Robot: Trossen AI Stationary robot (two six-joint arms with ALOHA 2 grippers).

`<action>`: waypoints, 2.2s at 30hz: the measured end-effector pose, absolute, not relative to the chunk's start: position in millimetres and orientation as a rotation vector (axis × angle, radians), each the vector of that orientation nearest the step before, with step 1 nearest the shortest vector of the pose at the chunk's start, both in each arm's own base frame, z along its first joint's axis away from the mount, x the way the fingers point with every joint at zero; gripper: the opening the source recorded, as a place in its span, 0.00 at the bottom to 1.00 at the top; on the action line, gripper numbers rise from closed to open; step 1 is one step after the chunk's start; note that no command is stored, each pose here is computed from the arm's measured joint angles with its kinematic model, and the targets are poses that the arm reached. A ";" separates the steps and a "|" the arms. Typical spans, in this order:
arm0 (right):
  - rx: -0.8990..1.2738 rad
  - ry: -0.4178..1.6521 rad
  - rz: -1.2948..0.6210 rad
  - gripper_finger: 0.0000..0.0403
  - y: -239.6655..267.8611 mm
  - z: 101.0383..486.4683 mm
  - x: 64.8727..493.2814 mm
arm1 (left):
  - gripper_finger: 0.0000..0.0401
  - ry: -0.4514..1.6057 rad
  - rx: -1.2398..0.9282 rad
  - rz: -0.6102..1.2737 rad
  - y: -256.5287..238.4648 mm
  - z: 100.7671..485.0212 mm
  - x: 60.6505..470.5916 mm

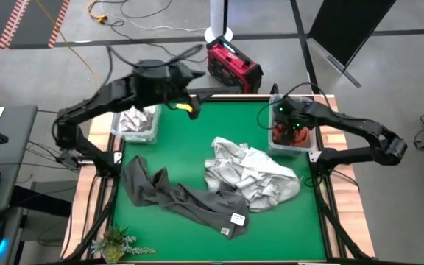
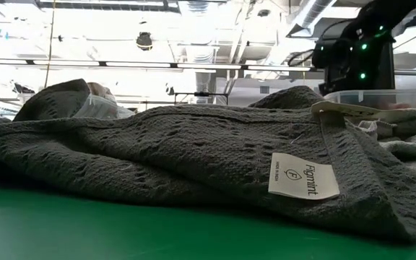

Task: Sort towels by color in basket
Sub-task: Put the orange towel into the right transparent bin, then put the white towel into the left transparent bin

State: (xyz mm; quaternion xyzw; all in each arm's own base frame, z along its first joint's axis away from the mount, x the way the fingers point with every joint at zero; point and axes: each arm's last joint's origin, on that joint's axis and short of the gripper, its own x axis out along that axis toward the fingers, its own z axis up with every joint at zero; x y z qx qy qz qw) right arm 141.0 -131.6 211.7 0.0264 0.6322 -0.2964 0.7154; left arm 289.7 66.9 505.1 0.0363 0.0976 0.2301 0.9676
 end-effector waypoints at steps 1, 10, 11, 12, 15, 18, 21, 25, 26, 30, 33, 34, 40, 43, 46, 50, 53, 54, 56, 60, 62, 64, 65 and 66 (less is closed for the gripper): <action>0.055 1.417 -0.649 0.65 -134.3 208.1 140.7 | 0.81 0.191 0.065 0.467 65.7 508.2 283.6; 0.054 1.501 -0.606 0.56 -139.7 211.2 145.5 | 0.81 0.187 0.039 0.470 58.3 519.2 254.5; 0.057 1.493 -0.612 0.56 -139.4 218.0 145.6 | 0.81 0.190 0.039 0.468 57.5 519.5 252.8; 0.054 1.482 -0.618 0.56 -139.4 226.2 145.5 | 0.81 0.193 0.037 0.466 56.9 520.1 250.3; 0.040 1.430 -0.645 0.56 -139.7 251.1 145.6 | 0.81 0.217 0.026 0.468 56.4 518.4 247.4; 0.019 1.359 -0.678 0.57 -139.5 275.0 145.3 | 0.81 0.261 0.013 0.481 58.7 513.6 246.8; 0.045 1.279 -0.735 0.57 -139.3 297.6 145.1 | 0.81 0.308 -0.009 0.464 58.7 508.9 245.6; 0.193 1.099 -0.641 0.57 -132.4 324.8 149.9 | 0.81 0.401 -0.050 0.411 56.4 499.9 242.7; 0.233 1.048 -0.570 0.57 -128.9 329.0 153.8 | 0.81 0.426 -0.063 0.399 55.8 497.5 242.0; 0.325 0.921 -0.366 0.57 -107.8 335.6 178.5 | 0.81 0.490 -0.059 0.364 51.5 491.3 241.1; 0.327 0.888 -0.308 0.57 -85.3 335.7 200.1 | 0.81 0.517 -0.035 0.299 47.8 479.2 249.2; 0.326 0.881 -0.302 0.57 -78.2 334.5 208.0 | 0.81 0.528 -0.037 0.261 46.4 473.4 252.0; 0.302 1.008 -0.247 0.57 -31.3 308.7 247.8 | 0.81 0.603 -0.120 0.014 22.3 419.9 271.3; 0.243 1.105 -0.158 0.58 -3.7 291.6 262.3 | 0.81 0.561 -0.170 -0.058 -0.6 400.4 270.2; 0.210 1.191 -0.117 0.60 13.6 275.1 271.9 | 0.81 0.504 -0.219 -0.097 -22.2 385.8 262.7; 0.216 1.253 -0.134 0.65 18.3 262.1 278.4 | 0.81 0.480 -0.281 -0.066 -38.0 376.1 242.3; 0.188 1.283 -0.125 0.70 13.6 258.8 278.6 | 0.81 0.473 -0.323 -0.018 -44.2 373.7 225.0; 0.172 1.291 -0.115 0.71 10.6 258.6 278.1 | 0.81 0.462 -0.336 -0.008 -45.8 374.2 219.8; 0.144 1.299 -0.111 0.75 0.6 258.8 277.1 | 0.81 0.442 -0.361 0.013 -47.9 375.1 210.8; 0.127 1.324 -0.140 0.82 -25.9 258.1 273.6 | 0.81 0.406 -0.383 0.058 -50.8 377.9 199.4; 0.114 1.318 -0.145 0.85 -38.2 258.2 272.7 | 0.81 0.380 -0.384 0.086 -52.0 380.6 195.3; 0.089 1.309 -0.139 0.86 -48.2 256.7 272.1 | 0.81 0.357 -0.384 0.121 -52.1 382.7 191.4; 0.075 1.310 -0.133 0.87 -51.7 254.7 271.3 | 0.81 0.348 -0.382 0.143 -51.3 383.4 189.7; 0.063 1.313 -0.127 0.87 -54.5 251.2 270.2 | 0.81 0.342 -0.379 0.164 -50.4 383.8 188.0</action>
